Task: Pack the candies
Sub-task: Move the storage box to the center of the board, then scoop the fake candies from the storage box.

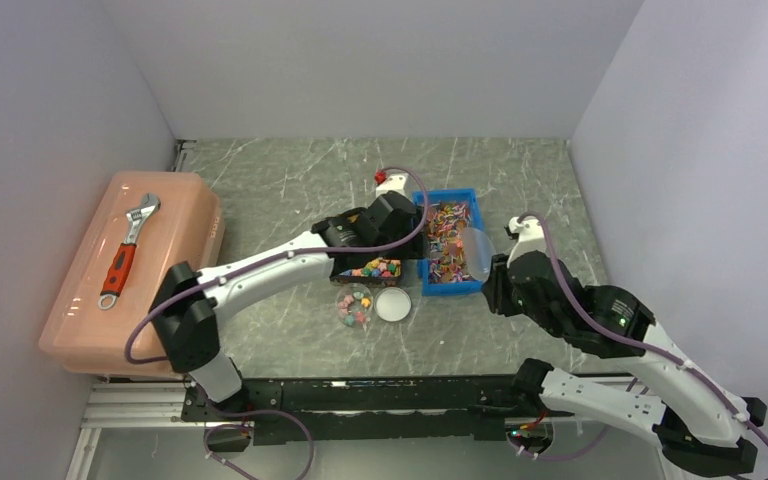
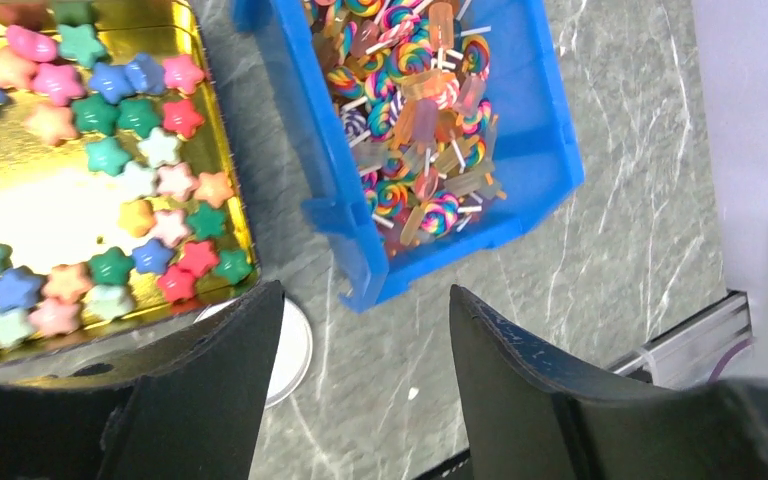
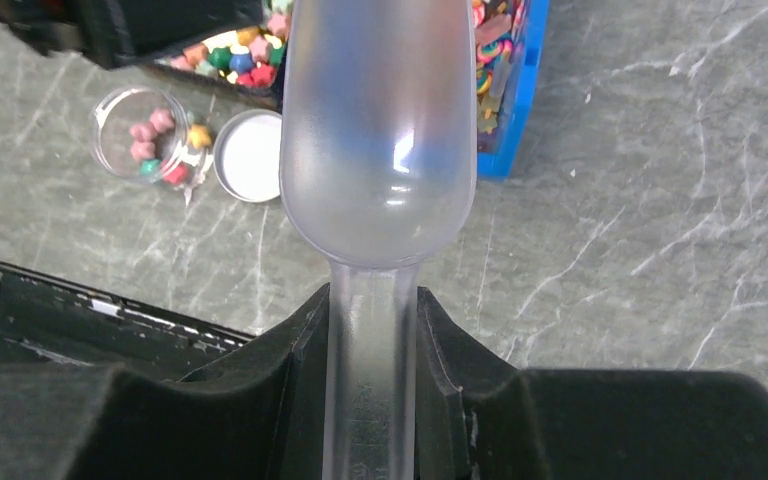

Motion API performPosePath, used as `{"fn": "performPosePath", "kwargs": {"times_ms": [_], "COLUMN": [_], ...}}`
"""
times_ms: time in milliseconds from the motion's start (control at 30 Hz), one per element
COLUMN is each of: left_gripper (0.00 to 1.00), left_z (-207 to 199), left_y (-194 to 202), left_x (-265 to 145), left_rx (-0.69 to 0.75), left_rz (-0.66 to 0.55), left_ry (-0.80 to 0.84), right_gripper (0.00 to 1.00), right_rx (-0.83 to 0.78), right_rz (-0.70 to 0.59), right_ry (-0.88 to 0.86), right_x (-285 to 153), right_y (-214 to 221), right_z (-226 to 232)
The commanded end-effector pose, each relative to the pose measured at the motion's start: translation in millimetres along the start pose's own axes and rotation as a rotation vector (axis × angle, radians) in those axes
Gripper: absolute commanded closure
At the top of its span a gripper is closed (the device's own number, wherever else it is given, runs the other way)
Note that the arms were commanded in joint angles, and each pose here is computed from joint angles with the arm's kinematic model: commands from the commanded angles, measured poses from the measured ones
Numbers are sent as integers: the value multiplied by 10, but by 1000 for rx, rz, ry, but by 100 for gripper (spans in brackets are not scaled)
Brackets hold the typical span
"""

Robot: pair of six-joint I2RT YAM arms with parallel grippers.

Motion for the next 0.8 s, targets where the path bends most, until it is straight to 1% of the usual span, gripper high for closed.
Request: {"fn": "performPosePath", "kwargs": {"times_ms": [0,67,200,333,433,500,633,767], "left_gripper": [31,29,24,14,6,2,1,1], "left_z": [151,244,399,578,755,875,1029,1119], "left_y": [-52,-38,-64,-108,-80,-64,-44,12], "left_x": [-430,-591,-958,-1374,-1576,-1695,-1918,-1993], "left_rx": [93,121,183,245,291,321,361,401], "left_rz": [-10,-12,-56,-129,-144,-159,-193,-196], "left_ry": [-19,-28,-5,7,-29,-61,-86,-93], "right_gripper": [100,100,100,100,100,100,100,100], "right_rx": [2,-17,-45,-52,-46,-41,-34,-25], "right_rz": [54,84,155,217,273,289,341,406], "right_ry": [-4,7,36,66,92,105,123,150], "right_x": [-9,38,137,254,361,413,509,616], "right_y": [6,52,138,219,294,323,385,455], "right_z": [81,95,118,96,65,55,42,22]}}
Point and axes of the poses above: each gripper's point midway between its finger pads, its own x axis out along the fingers, its own z axis along the line the jaws close on, y = z × x, the point moved 4 cm from there along -x, back along the fingers, and after that the axes turned 13 degrees about x, right-handed, at the moved point
